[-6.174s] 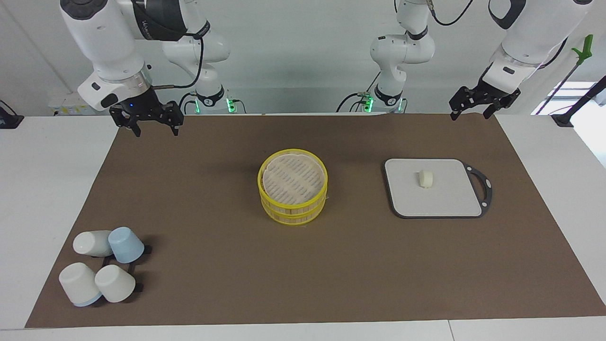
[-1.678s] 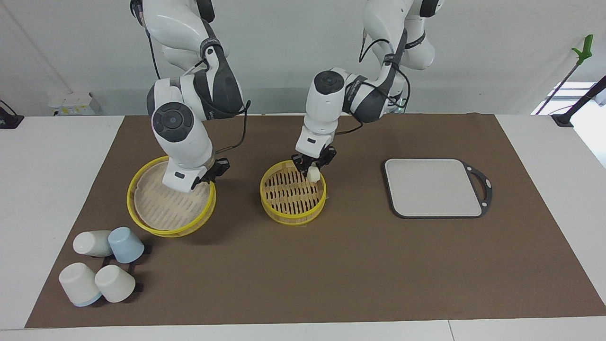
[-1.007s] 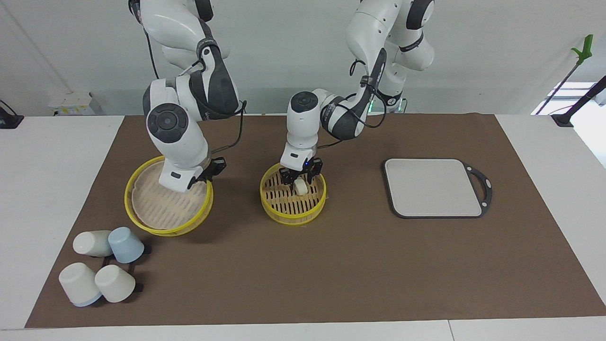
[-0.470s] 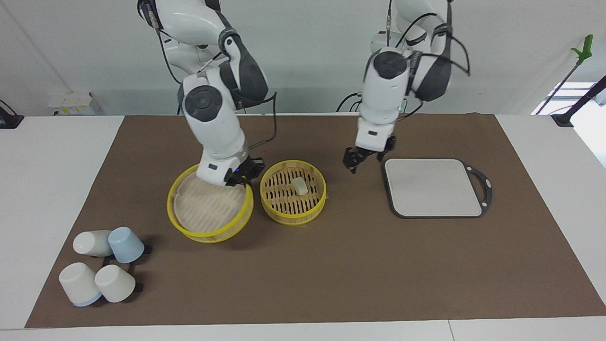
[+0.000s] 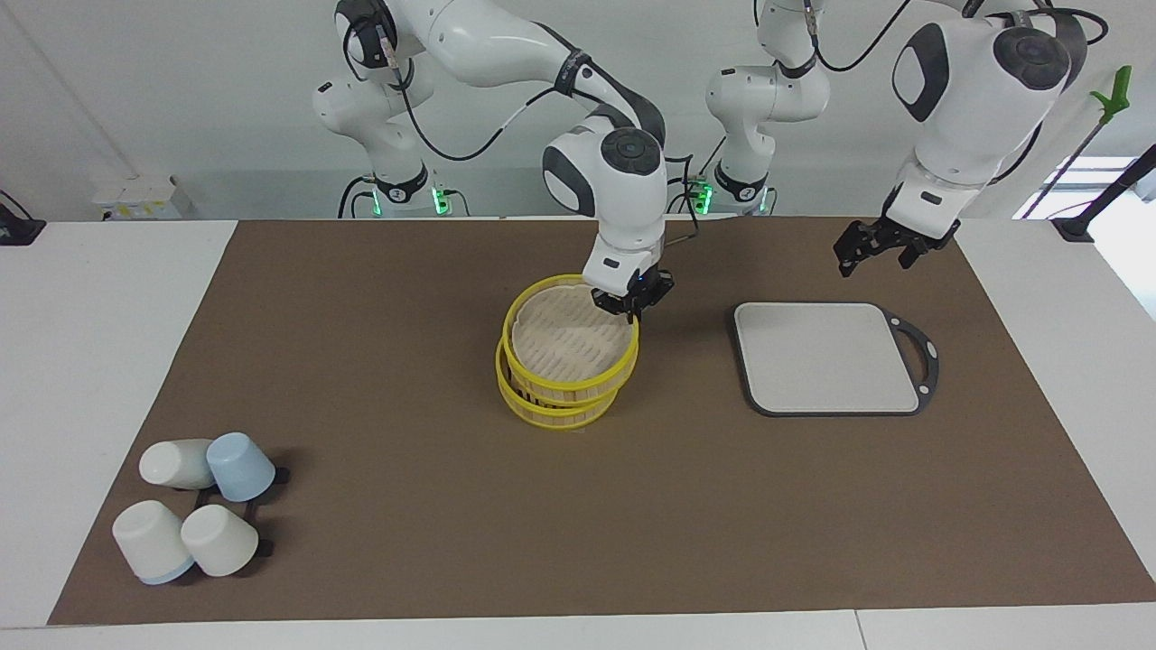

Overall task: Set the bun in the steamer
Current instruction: 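Lower the lid onto the steamer with the right gripper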

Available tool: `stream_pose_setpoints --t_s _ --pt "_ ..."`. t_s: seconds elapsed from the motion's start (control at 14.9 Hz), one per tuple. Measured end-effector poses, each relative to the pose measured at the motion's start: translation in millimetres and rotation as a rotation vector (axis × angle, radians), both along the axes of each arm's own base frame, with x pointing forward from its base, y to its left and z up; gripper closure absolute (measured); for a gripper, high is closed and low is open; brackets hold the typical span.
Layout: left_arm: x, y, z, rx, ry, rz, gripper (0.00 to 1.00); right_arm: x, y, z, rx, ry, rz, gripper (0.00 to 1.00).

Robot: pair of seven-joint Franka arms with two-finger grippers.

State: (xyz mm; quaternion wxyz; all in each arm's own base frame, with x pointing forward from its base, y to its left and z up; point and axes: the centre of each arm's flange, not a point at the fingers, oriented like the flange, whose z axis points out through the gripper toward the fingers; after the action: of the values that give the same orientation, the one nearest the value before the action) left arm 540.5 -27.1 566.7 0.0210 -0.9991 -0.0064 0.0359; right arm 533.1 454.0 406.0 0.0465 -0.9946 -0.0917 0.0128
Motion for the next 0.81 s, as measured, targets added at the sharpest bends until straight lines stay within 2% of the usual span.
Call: stream_pose_setpoints --t_s 0.27,0.6,0.81 --pt "-6.2 1.7 6.8 -0.001 0.007 -0.014 0.00 12.9 -19.7 -4.7 -0.010 0.006 -0.030 0.91" --pt "-7.0 1.5 7.4 -0.005 0.009 -0.021 0.00 5.9 -16.9 -9.1 0.010 -0.020 -0.028 0.91" --pt "-5.2 11.4 8.5 -0.067 0.008 0.012 0.00 3.5 -18.5 -8.9 0.024 -0.039 -0.032 0.91"
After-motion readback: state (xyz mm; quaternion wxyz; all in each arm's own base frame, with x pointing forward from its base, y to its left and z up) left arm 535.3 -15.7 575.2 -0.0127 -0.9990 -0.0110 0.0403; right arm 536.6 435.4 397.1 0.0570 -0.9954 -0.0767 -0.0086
